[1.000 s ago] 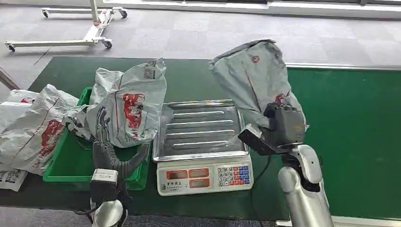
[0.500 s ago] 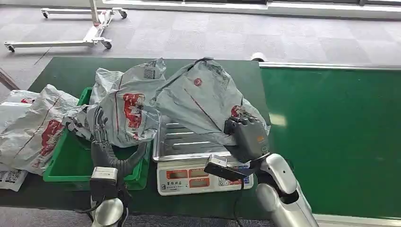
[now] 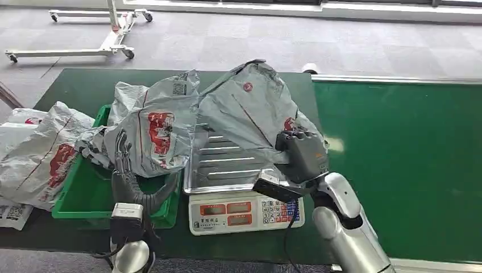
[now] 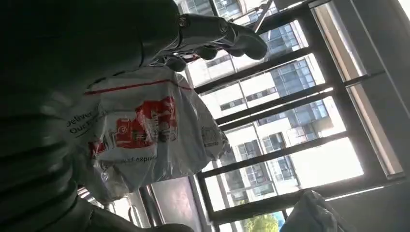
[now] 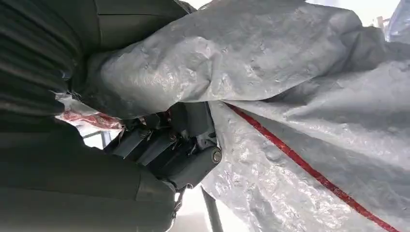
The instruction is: Moved the parcel from conveyor to table for the left to box.
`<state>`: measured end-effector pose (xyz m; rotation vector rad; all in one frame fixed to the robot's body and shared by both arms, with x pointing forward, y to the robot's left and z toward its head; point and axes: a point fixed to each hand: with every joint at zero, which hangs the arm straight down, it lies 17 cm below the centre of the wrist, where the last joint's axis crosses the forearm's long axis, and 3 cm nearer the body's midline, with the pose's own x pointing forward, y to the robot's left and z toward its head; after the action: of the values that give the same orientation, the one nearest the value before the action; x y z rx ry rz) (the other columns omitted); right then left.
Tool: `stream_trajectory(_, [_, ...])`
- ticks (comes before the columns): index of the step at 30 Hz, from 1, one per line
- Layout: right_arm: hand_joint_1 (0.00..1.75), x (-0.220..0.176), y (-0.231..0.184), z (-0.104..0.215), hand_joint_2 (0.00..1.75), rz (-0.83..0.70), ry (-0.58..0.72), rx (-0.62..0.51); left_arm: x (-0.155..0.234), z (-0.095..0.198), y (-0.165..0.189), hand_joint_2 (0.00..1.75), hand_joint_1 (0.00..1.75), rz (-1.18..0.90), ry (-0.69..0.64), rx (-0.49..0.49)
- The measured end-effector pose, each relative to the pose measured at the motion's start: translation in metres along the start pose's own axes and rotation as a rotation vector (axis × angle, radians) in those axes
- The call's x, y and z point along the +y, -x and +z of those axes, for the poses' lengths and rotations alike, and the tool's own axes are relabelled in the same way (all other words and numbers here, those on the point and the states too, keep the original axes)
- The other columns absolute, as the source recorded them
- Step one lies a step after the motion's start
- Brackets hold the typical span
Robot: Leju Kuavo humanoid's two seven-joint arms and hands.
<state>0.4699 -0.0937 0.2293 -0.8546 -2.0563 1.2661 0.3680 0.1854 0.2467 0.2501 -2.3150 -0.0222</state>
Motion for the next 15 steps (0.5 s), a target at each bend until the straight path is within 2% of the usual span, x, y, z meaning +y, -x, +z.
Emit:
stream_trajectory(11, [1.75,0.020,0.023,-0.028,1.75,0.029,-0.108,-0.011,-0.012,-0.001,0.001,1.75,0.00,0.032,0.024,0.002])
stream_trajectory(15, [1.75,0.029,0.007,-0.031,1.75,-0.014,-0.144,-0.105,-0.017,-0.004,0.002,1.75,0.00,0.049,0.031,-0.001])
